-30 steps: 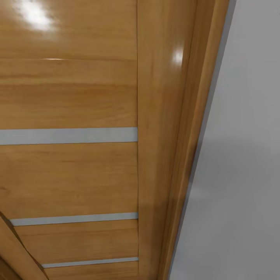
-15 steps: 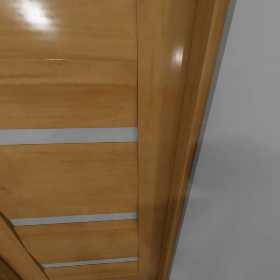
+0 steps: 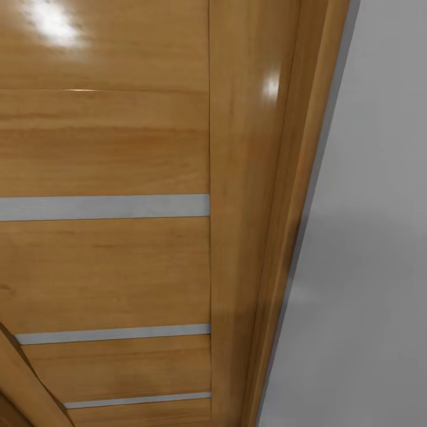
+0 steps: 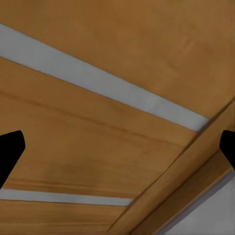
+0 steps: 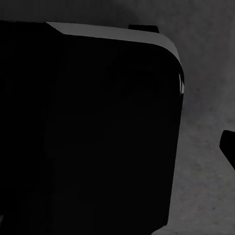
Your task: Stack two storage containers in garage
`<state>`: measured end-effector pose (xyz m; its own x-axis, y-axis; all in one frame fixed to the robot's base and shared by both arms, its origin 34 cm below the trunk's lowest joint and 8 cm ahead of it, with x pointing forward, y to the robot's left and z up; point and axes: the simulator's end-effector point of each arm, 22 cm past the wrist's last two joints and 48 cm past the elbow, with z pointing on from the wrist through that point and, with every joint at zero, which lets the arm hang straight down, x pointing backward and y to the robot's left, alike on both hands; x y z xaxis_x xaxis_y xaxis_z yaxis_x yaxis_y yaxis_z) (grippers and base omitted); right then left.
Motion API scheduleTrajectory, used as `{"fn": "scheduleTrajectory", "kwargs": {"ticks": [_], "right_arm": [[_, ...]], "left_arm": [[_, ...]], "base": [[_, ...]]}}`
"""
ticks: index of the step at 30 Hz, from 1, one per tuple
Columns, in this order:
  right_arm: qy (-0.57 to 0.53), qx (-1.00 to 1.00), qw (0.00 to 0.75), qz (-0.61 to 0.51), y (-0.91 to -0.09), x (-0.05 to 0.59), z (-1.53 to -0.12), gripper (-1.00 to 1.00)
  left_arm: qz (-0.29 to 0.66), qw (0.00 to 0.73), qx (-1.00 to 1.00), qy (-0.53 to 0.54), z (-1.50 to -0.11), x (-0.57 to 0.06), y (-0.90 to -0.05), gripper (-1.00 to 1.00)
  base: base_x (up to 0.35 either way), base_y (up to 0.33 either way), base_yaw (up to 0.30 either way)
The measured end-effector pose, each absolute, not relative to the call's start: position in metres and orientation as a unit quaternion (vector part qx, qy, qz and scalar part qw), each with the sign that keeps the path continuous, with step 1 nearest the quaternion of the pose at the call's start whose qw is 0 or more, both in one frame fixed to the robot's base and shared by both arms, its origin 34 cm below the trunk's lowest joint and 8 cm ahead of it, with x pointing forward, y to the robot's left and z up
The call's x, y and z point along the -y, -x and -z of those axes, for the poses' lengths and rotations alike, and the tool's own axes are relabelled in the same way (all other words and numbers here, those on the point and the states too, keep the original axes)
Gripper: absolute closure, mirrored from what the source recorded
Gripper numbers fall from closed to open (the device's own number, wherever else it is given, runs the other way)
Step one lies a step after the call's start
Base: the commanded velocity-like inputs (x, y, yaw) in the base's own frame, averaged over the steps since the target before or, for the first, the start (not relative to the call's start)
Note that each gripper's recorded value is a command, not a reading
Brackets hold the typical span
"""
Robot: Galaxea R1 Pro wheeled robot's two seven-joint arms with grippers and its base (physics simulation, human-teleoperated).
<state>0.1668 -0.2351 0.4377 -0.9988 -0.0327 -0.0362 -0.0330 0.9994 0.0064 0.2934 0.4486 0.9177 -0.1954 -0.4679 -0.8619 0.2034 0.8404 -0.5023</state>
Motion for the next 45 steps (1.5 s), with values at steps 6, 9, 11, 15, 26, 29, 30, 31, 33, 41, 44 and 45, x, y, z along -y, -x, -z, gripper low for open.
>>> {"fn": "scheduleTrajectory", "kwargs": {"ticks": [6,9,11,15,26,29,30,31,33,41,44,45], "right_arm": [[0.017,-1.000,0.018,-0.009,-0.167,0.226,-0.438,-1.00],[0.018,-1.000,0.018,-0.015,-0.167,0.217,-0.438,-1.00],[0.019,-1.000,0.018,-0.017,-0.167,0.215,-0.438,-1.00],[0.023,-0.999,0.018,-0.018,-0.167,0.213,-0.438,-1.00],[0.027,-0.999,0.018,-0.020,-0.166,0.211,-0.439,-1.00],[0.029,-0.999,0.018,-0.020,-0.166,0.210,-0.439,-1.00],[0.030,-0.999,0.018,-0.020,-0.166,0.210,-0.439,-1.00],[0.031,-0.999,0.018,-0.020,-0.166,0.210,-0.439,-1.00],[0.034,-0.999,0.019,-0.021,-0.166,0.210,-0.439,-1.00],[0.037,-0.999,0.019,-0.021,-0.166,0.209,-0.439,-1.00],[0.039,-0.999,0.019,-0.021,-0.166,0.209,-0.439,-1.00],[0.040,-0.999,0.019,-0.021,-0.166,0.209,-0.439,-1.00]], "left_arm": [[0.277,0.623,-0.726,0.090,-0.923,-0.452,-0.299,-1.00],[0.284,0.620,-0.726,0.086,-0.930,-0.458,-0.305,-1.00],[0.286,0.623,-0.724,0.084,-0.932,-0.459,-0.309,-1.00],[0.286,0.628,-0.719,0.081,-0.935,-0.460,-0.314,-1.00],[0.290,0.647,-0.702,0.068,-0.947,-0.463,-0.335,-1.00],[0.290,0.650,-0.699,0.063,-0.950,-0.464,-0.344,-1.00],[0.290,0.650,-0.700,0.061,-0.950,-0.464,-0.347,-1.00],[0.289,0.650,-0.700,0.059,-0.950,-0.464,-0.350,-1.00],[0.286,0.652,-0.700,0.052,-0.951,-0.464,-0.361,-1.00],[0.287,0.647,-0.706,0.036,-0.950,-0.459,-0.409,-1.00],[0.292,0.652,-0.699,0.033,-0.958,-0.458,-0.430,-1.00],[0.293,0.653,-0.698,0.032,-0.961,-0.459,-0.434,-1.00]], "base": [[0.000,0.000,0.000],[0.000,0.000,0.000],[0.000,0.000,0.000],[0.000,0.000,0.000],[0.000,0.000,0.000],[0.000,0.000,0.000],[0.000,0.000,0.000],[0.000,0.000,0.000],[0.000,0.000,0.000],[0.000,0.000,0.000],[0.000,0.000,0.000],[0.000,0.000,0.000]]}}
